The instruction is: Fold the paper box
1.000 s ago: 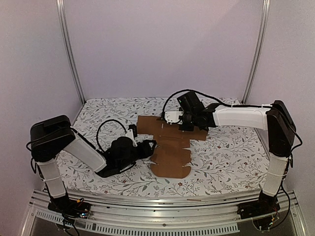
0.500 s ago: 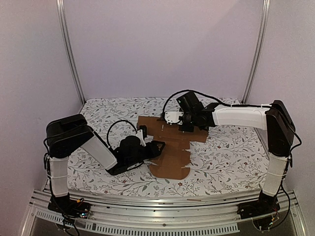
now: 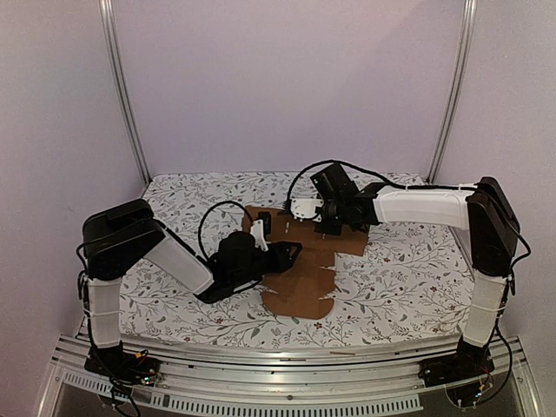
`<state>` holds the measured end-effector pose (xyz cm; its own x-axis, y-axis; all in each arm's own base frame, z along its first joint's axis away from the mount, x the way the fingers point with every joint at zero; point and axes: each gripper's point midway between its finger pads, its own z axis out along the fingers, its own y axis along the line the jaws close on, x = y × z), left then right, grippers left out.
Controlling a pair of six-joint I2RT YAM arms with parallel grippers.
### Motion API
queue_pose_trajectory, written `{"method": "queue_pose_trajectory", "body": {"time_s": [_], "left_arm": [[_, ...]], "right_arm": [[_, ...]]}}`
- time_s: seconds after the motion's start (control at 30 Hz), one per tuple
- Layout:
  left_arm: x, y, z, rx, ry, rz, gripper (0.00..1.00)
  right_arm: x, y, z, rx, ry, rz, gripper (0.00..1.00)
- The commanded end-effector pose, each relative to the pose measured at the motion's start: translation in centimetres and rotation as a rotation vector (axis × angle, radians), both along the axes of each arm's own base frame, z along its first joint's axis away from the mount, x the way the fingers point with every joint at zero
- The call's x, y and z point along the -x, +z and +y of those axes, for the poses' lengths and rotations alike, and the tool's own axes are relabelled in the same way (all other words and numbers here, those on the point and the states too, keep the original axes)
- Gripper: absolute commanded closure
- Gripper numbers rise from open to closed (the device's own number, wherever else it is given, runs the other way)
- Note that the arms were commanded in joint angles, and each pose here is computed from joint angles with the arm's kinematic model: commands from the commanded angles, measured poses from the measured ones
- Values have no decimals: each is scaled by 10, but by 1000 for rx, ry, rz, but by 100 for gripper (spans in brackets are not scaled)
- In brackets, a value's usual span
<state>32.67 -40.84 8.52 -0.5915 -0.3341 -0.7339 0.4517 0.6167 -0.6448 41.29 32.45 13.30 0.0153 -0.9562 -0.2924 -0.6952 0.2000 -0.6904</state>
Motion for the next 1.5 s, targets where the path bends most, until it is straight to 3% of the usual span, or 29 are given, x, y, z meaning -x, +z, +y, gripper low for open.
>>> {"method": "queue_pose_trajectory", "body": {"time_s": [0.0, 0.2, 0.37, 0.63, 1.0, 1.17, 1.47], "left_arm": [[4, -1, 8, -66, 28, -8, 53], [-6, -12, 56, -229, 228, 53, 40], [-15, -31, 73, -291, 285, 139, 32], [-19, -53, 60, -225, 218, 225, 32], [-15, -18, 19, -100, 35, 95, 45], [-12, -11, 8, -120, 7, 58, 47], [-5, -33, -4, -122, -55, 112, 48]], "right_arm": [[-1, -8, 1, 9, -25, 14, 100], [0, -7, 1, 9, -20, 22, 100], [0, -4, 2, 1, -21, 30, 100], [2, -7, 3, -2, -23, 50, 100], [3, -14, 4, 2, -24, 66, 100], [4, -18, 4, 2, -29, 77, 100], [5, -28, 2, 15, -30, 86, 100]]}}
